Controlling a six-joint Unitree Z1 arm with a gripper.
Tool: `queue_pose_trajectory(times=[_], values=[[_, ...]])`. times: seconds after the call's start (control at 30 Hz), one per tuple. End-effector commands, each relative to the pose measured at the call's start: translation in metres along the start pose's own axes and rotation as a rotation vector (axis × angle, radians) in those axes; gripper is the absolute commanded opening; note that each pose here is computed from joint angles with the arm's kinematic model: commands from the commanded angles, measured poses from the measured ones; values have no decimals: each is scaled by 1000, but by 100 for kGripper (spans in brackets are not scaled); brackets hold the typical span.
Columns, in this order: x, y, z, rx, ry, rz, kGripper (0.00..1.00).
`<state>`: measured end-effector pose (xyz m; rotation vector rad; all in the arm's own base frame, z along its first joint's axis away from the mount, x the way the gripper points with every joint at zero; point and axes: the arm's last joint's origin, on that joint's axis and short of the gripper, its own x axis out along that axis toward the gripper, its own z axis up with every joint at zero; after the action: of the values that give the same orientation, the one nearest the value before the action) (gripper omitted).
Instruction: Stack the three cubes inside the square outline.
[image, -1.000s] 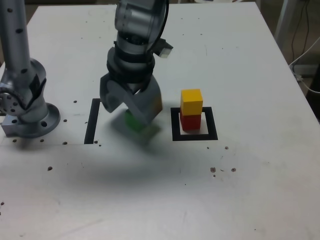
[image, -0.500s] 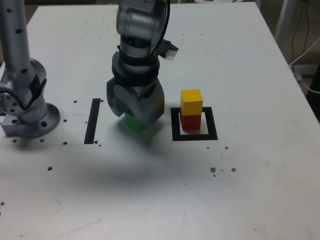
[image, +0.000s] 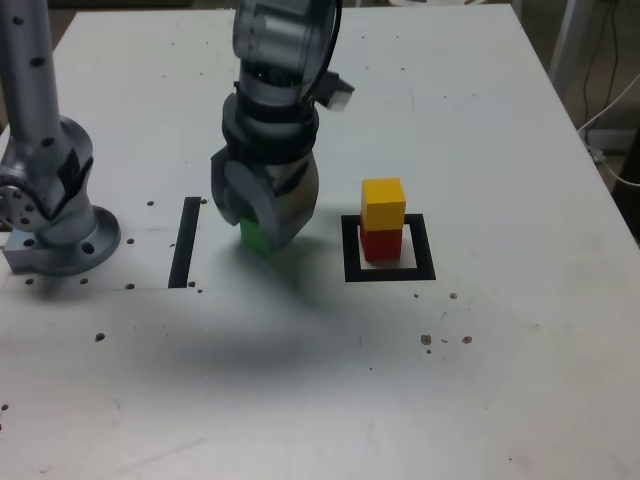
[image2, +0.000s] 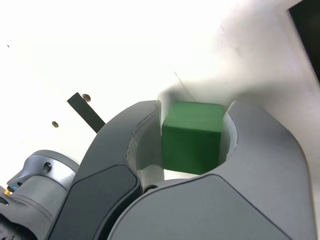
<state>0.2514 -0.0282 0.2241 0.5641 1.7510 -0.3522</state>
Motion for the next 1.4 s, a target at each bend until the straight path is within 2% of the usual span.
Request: queue_pose_trajectory(times=[0.0, 0.13, 0.23, 0.43, 0.53, 0.6, 0.67, 0.77, 0.87, 0.93, 1.03, 1.17, 1.27, 1.37], values=[[-9, 3, -1, -5, -16, 10, 1], [-25, 15, -4, -38, -20, 12, 1], [-47, 29, -6, -71, -24, 21, 1], [-109, 54, -12, -146, -72, 86, 1], [-134, 64, -19, -236, -99, 98, 1], [-145, 69, -23, -311, -119, 88, 0], [-153, 72, -24, -380, -146, 64, 0], [-161, 74, -21, -487, -193, -1, 0], [-161, 73, -11, -586, -210, -60, 0], [-159, 72, -3, -642, -208, -83, 0], [-156, 72, 9, -686, -198, -98, 0], [-148, 72, 21, -683, -173, -106, 0], [-141, 71, 29, -658, -148, -101, 0], [-137, 69, 37, -625, -131, -79, 0]])
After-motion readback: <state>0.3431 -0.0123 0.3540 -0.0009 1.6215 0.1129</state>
